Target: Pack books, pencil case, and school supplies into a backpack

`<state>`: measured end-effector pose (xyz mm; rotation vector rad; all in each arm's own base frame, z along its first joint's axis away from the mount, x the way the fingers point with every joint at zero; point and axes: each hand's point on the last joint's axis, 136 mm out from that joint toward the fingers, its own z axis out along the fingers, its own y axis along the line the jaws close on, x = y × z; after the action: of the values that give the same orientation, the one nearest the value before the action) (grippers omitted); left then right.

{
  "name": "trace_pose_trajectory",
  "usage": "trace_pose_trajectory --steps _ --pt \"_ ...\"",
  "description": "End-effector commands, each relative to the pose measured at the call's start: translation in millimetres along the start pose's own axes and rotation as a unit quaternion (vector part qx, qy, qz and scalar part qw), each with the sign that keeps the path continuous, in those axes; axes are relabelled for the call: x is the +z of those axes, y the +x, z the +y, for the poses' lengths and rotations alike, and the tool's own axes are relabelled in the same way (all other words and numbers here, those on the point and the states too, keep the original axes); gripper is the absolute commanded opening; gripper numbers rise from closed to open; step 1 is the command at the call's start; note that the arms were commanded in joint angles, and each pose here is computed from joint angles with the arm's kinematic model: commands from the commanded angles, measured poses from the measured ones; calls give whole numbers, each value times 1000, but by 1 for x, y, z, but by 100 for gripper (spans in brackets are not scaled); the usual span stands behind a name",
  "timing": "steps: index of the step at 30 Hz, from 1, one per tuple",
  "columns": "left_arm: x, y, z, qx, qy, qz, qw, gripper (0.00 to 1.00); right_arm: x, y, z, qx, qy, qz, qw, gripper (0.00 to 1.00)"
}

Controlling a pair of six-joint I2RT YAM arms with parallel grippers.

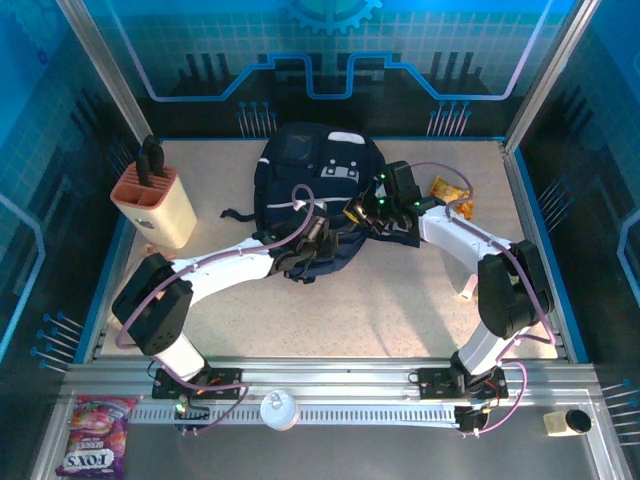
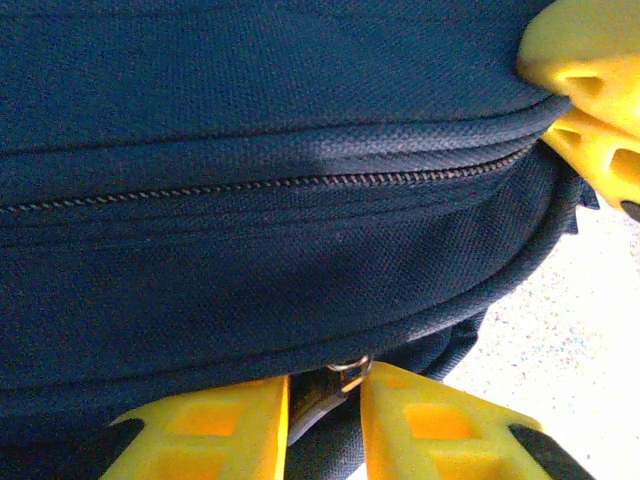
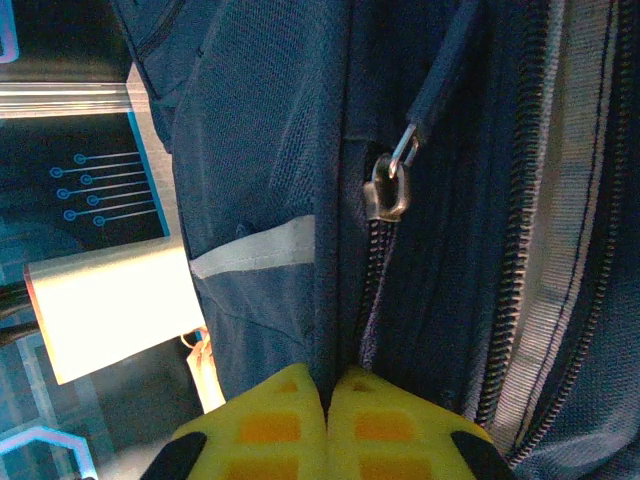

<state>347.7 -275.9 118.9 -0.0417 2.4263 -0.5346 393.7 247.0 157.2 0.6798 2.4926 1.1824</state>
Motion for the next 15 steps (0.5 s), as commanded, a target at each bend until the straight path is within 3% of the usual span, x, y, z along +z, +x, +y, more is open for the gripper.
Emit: trace_pose_trajectory --steps 1,11,15 --pt "-2 -17 -8 -7 9 -20 1000 25 -13 7 32 -35 -49 4 998 0" --pt "11 3 1 43 -10 23 999 30 -14 6 35 -35 -55 2 998 0" --pt "10 1 3 56 -15 18 998 23 -13 6 34 -34 -53 1 998 0"
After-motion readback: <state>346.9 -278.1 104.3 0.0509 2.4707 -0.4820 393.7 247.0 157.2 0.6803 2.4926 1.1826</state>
